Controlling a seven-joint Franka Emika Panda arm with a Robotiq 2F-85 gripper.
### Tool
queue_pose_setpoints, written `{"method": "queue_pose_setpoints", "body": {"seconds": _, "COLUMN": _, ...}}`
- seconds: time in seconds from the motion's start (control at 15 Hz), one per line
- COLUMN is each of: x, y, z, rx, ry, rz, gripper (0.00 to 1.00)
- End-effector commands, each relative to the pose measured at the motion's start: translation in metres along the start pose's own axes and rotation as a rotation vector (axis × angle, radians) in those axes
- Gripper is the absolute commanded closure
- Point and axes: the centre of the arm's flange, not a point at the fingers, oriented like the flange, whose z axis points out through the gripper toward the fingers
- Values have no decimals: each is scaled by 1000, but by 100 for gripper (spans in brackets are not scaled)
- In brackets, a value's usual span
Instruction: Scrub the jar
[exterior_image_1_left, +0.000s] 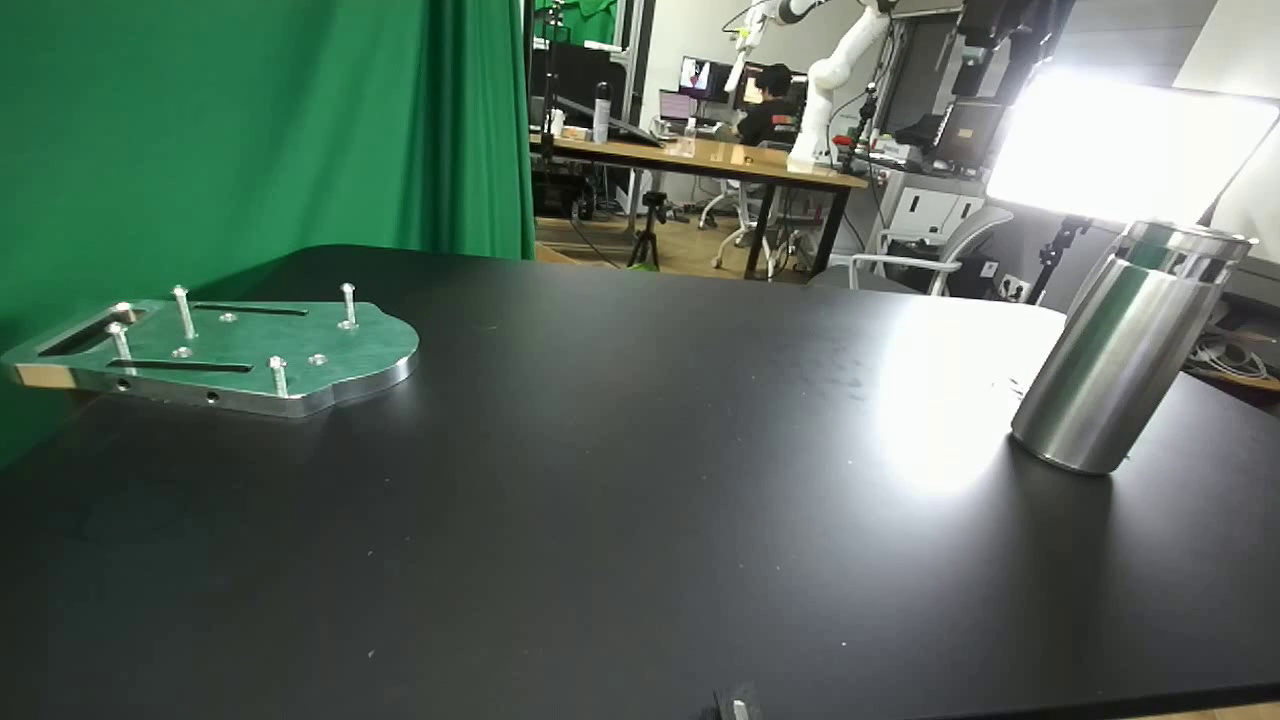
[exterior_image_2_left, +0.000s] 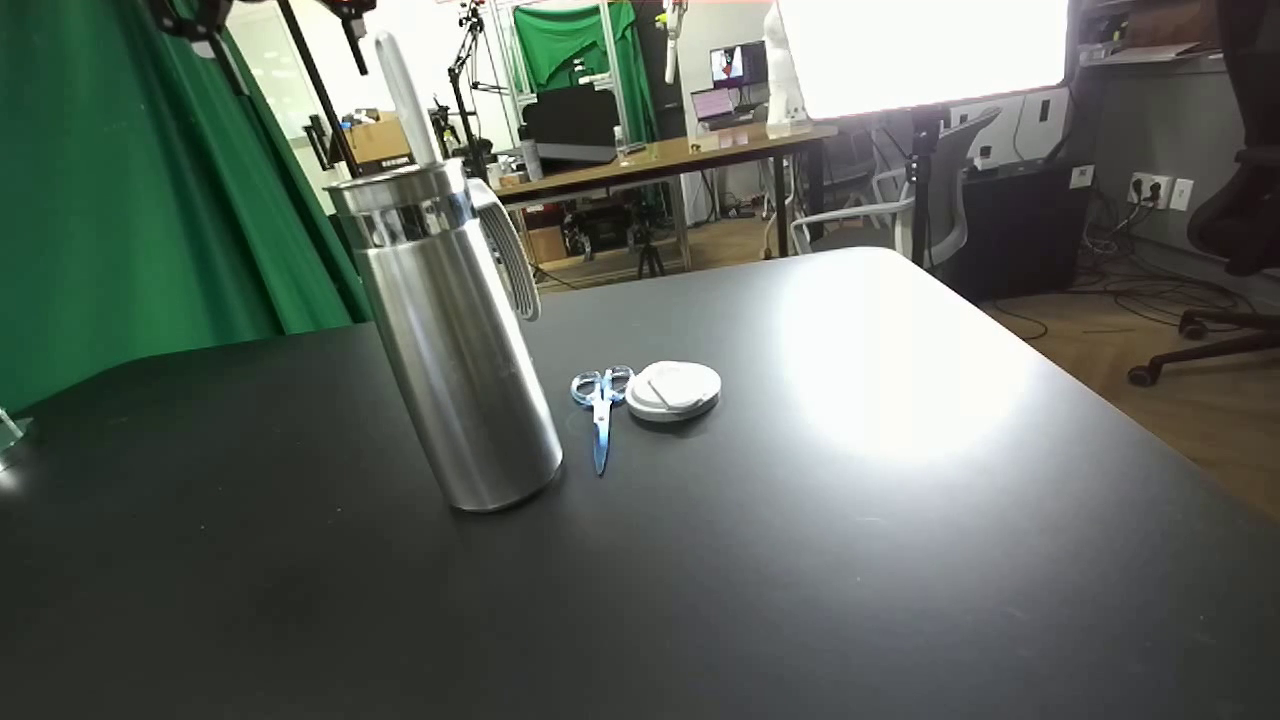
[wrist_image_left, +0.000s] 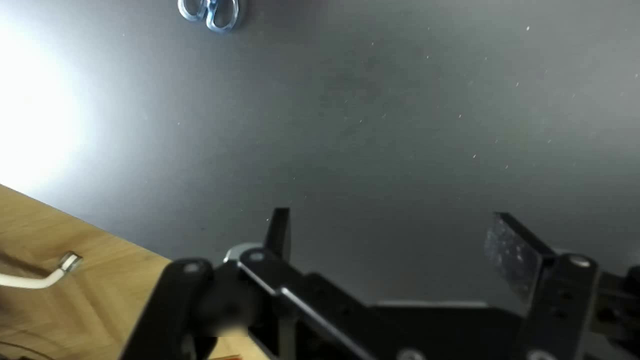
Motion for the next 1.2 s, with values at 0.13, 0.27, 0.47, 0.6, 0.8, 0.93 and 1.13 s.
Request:
{"method": "queue_pose_setpoints", "body": {"seconds": 0.13, "x": -9, "y": 4, "z": -1, "rx": 34, "ry": -37, "rz": -73, "gripper": 0}}
{"method": "queue_pose_setpoints", "body": {"seconds": 0.27, "x": -10, "y": 4, "z": -1, "rx": 36, "ry": -38, "rz": -83, "gripper": 0}}
{"method": "queue_pose_setpoints", "body": {"seconds": 0.47, "x": -10, "y": 4, "z": -1, "rx": 37, "ry": -39, "rz": -86, "gripper": 0}}
{"method": "queue_pose_setpoints", "body": {"seconds": 0.6, "x": -10, "y": 4, "z": -1, "rx": 37, "ry": -39, "rz": -86, "gripper": 0}}
{"method": "queue_pose_setpoints", "body": {"seconds": 0.8, "x": -21, "y": 15, "z": -5, "rx": 48, "ry": -80, "rz": -137, "gripper": 0}}
{"method": "queue_pose_setpoints", "body": {"seconds": 0.93, "x": -36, "y": 22, "z": -7, "rx": 56, "ry": -104, "rz": -164, "gripper": 0}}
{"method": "queue_pose_setpoints", "body": {"seconds": 1.13, "x": -63, "y": 37, "z": -11, "rx": 69, "ry": -149, "rz": -195, "gripper": 0}}
